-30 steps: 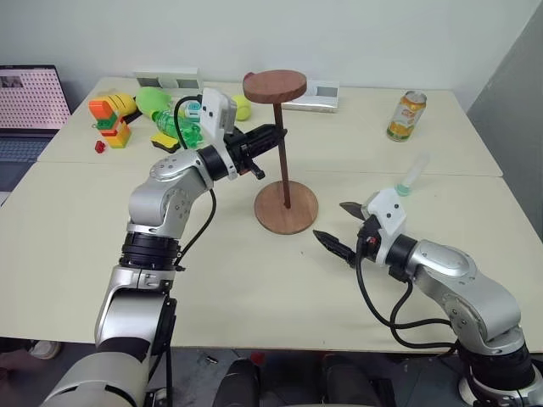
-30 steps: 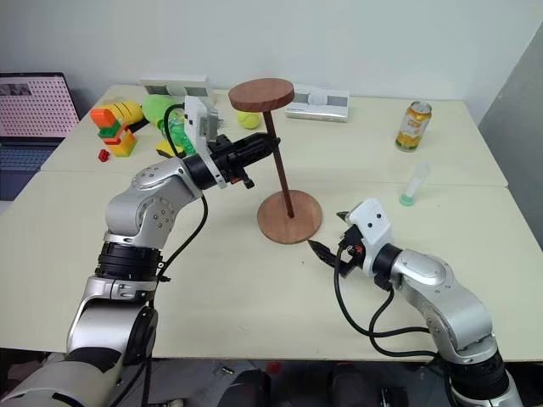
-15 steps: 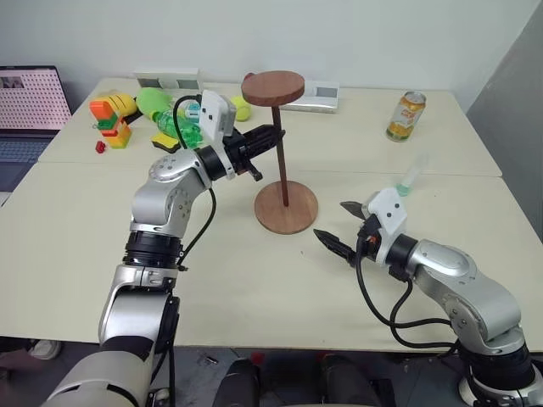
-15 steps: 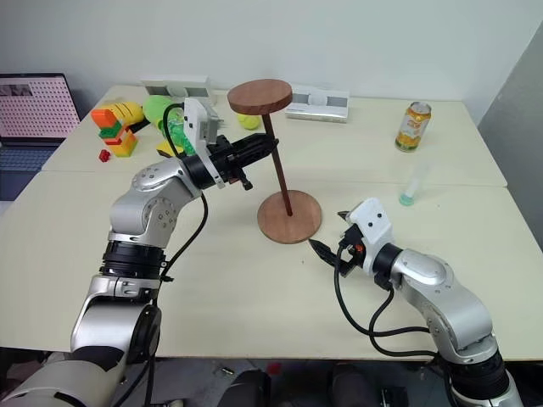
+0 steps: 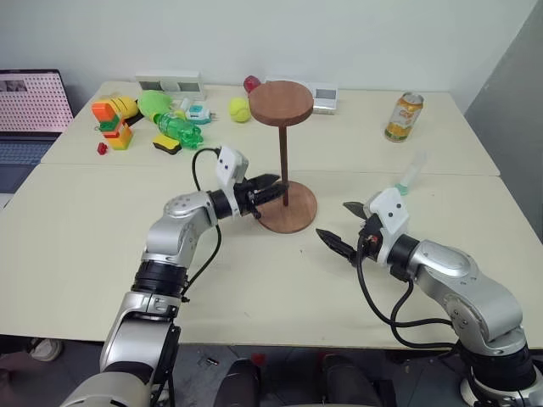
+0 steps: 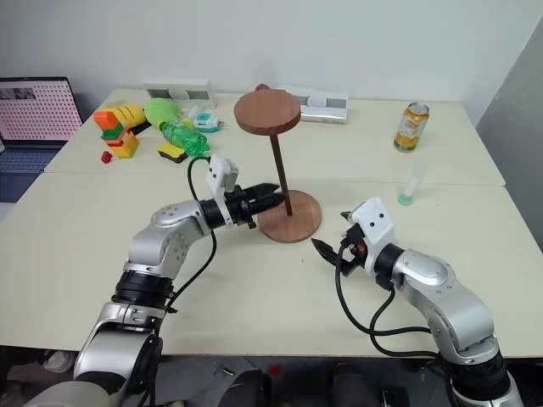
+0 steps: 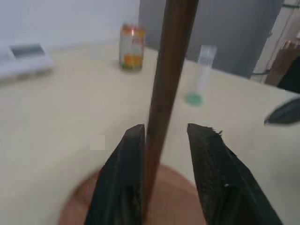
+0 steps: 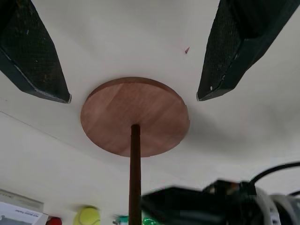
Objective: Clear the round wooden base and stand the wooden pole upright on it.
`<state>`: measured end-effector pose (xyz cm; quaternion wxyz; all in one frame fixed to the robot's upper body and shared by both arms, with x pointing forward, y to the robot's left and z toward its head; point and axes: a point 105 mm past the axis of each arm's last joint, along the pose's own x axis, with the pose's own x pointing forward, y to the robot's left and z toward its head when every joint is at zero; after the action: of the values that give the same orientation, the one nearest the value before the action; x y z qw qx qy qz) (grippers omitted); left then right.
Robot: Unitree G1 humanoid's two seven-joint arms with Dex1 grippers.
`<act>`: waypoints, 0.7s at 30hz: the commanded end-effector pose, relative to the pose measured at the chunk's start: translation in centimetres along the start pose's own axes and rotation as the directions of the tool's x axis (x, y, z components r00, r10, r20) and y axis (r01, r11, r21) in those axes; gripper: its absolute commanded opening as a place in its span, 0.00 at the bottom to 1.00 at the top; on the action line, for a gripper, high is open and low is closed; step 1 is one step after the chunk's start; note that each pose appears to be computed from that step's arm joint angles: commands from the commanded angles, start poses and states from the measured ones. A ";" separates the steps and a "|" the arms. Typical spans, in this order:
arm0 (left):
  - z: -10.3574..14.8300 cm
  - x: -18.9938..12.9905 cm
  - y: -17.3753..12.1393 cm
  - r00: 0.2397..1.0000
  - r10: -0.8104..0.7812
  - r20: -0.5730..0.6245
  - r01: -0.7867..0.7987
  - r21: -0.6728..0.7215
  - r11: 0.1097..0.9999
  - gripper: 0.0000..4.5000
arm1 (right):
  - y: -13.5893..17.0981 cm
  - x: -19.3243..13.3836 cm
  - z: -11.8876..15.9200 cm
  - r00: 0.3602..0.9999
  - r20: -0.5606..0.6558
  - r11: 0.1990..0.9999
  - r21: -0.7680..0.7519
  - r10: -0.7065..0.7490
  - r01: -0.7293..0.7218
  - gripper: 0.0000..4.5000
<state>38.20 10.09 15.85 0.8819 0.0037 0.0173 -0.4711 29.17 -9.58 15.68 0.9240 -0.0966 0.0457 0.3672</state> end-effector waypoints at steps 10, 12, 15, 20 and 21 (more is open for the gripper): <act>1.6 -3.1 -0.6 0.998 -0.042 -0.037 0.044 0.051 0.998 0.97 | 0.0 -0.4 1.6 0.999 0.038 0.998 -0.051 0.034 -0.032 1.00; 1.7 -5.2 -0.6 0.994 -0.049 -0.097 0.056 0.072 0.996 1.00 | -0.3 -0.5 1.6 0.999 0.031 0.997 -0.061 0.044 -0.042 1.00; 1.9 -7.7 -0.8 0.981 -0.066 -0.180 0.085 0.100 0.991 1.00 | -0.7 -1.0 1.5 0.998 0.010 0.995 -0.082 0.065 -0.064 1.00; 2.6 -11.4 0.8 0.950 0.031 -0.312 0.029 0.187 0.982 1.00 | -1.9 -2.1 1.1 0.994 -0.039 0.987 -0.122 0.104 -0.108 1.00; 2.9 -12.4 1.2 0.943 0.054 -0.328 0.016 0.205 0.979 1.00 | -2.4 -2.2 1.0 0.993 -0.049 0.985 -0.131 0.108 -0.114 1.00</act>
<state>32.60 19.00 17.36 0.8577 0.1386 0.1277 -0.4784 28.85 -11.40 15.94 0.8939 -0.1488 0.0678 0.4174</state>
